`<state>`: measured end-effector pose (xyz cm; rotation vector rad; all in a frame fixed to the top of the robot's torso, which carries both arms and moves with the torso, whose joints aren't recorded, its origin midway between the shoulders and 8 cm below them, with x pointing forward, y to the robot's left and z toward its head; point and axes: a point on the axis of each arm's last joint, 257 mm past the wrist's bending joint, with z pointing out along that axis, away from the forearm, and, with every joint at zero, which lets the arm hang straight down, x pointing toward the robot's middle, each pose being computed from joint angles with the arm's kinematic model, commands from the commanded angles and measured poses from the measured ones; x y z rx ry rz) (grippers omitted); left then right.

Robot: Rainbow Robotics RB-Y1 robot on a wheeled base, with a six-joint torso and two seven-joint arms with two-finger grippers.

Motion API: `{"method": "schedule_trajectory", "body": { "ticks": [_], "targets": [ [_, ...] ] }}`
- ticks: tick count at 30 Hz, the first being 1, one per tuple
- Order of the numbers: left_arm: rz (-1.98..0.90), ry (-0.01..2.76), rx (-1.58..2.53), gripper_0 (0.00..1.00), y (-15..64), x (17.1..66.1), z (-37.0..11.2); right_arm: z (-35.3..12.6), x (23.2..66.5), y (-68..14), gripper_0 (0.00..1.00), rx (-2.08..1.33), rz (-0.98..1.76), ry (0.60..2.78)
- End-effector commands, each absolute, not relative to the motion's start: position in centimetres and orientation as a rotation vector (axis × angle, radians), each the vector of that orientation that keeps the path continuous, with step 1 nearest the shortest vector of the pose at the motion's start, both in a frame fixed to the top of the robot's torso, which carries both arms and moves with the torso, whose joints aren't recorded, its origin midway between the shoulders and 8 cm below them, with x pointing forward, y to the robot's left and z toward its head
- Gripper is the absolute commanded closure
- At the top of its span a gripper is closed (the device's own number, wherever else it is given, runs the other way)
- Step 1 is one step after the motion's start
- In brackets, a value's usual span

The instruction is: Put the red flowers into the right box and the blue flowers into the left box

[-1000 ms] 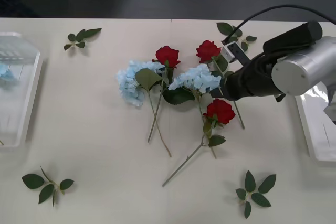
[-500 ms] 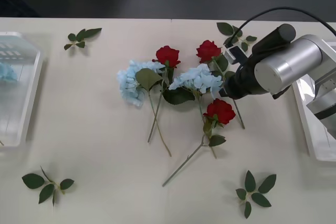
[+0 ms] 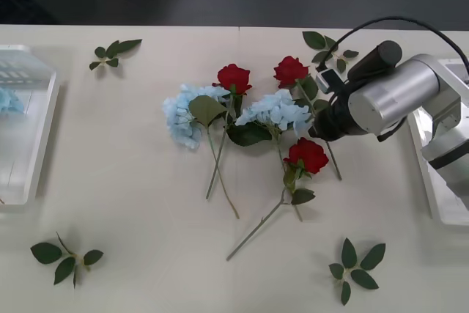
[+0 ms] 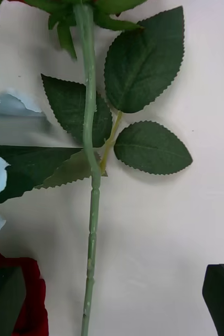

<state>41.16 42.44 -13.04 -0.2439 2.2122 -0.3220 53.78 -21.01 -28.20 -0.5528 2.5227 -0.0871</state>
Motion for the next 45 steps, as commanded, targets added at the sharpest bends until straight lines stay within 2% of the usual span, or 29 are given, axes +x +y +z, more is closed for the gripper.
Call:
{"method": "schedule_trajectory", "body": {
  "ticks": [1, 15, 26, 35, 45],
  "targets": [
    [-0.373, 2.235, -0.095, 0.0, 36.5, 40.2, -13.0, -26.9, 54.7, -19.2, 0.0, -0.5, -0.056, 2.499],
    [-0.551, 2.11, -0.24, 0.0, 25.1, 42.3, -13.3, -27.8, 54.9, -17.8, 0.0, -0.46, 0.021, 2.487],
    [-0.445, 2.27, -0.399, 0.0, 21.7, 43.3, -14.5, -29.1, 55.8, -17.9, 0.0, -0.383, 0.033, 2.495],
    [-0.343, 2.38, -0.59, 0.0, 20.2, 45.1, -18.1, -30.1, 56.2, -17.1, 0.0, -0.391, 0.014, 2.483],
    [-0.249, 2.448, -0.601, 0.0, 17.4, 46.8, -21.1, -31.3, 56.3, -16.4, 0.0, -0.43, -0.033, 2.469]
  ]
}}
